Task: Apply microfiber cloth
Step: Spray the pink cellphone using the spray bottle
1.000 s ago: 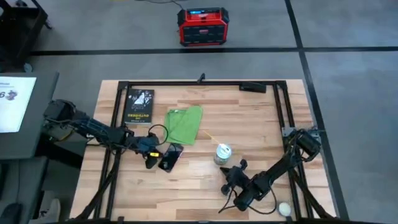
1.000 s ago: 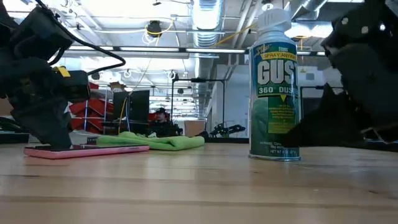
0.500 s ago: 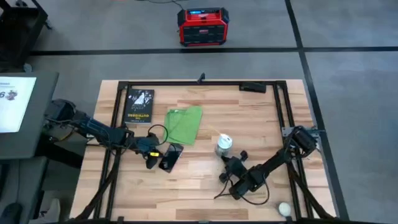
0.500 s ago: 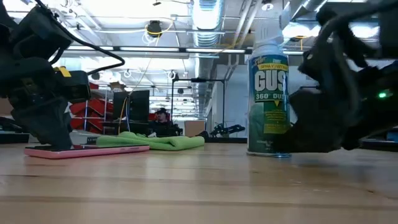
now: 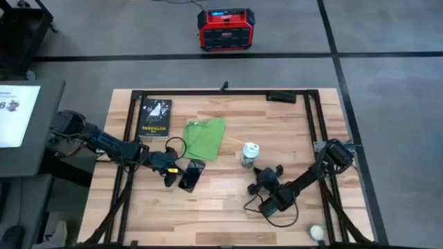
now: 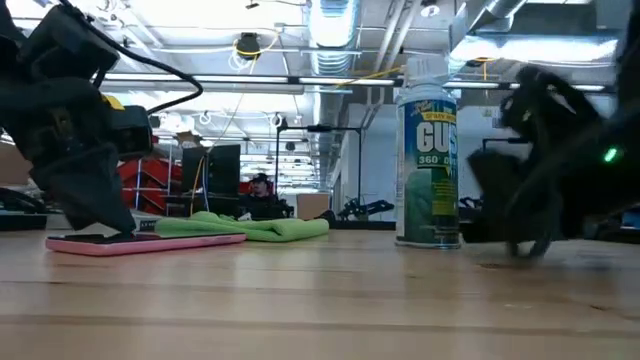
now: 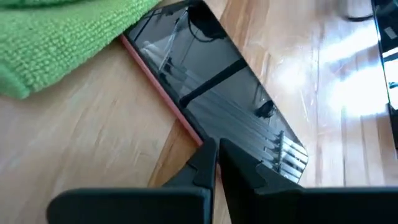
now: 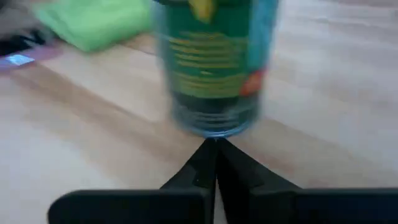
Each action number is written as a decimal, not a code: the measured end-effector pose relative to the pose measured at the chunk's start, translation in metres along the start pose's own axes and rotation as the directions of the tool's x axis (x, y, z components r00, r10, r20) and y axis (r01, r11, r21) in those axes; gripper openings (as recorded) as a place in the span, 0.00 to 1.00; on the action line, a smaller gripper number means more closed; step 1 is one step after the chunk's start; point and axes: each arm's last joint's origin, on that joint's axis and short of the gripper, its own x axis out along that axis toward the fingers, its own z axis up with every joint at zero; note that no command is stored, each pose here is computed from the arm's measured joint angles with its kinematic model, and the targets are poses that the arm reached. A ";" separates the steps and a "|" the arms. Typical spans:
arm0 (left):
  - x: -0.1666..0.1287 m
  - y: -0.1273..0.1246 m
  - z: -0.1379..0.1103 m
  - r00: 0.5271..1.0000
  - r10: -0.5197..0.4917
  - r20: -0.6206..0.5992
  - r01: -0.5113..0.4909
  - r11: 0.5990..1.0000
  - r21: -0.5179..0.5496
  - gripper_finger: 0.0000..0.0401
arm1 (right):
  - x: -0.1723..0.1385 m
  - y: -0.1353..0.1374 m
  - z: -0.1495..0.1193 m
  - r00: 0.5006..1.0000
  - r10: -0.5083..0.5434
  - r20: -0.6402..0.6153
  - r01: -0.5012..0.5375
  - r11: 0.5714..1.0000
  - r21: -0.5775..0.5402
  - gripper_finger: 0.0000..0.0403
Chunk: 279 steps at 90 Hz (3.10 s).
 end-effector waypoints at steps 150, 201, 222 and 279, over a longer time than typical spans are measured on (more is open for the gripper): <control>0.000 0.001 -0.001 1.000 0.022 -0.015 -0.023 0.997 -0.067 0.28 | 0.050 0.110 0.073 0.841 0.428 -0.330 -0.482 0.871 -0.099 0.00; 0.000 0.001 -0.002 0.999 0.017 -0.029 -0.019 0.998 -0.064 0.28 | 0.114 0.155 0.062 0.852 0.327 -0.409 -0.453 0.853 -0.261 0.00; 0.000 0.001 -0.002 0.999 0.017 -0.033 -0.019 0.998 -0.055 0.28 | 0.127 0.152 0.063 0.861 0.301 -0.411 -0.436 0.853 -0.288 0.00; 0.000 -0.001 -0.002 0.998 -0.035 -0.051 0.033 0.998 -0.050 0.27 | 0.158 0.143 0.085 0.886 0.305 -0.348 -0.427 0.830 -0.359 0.00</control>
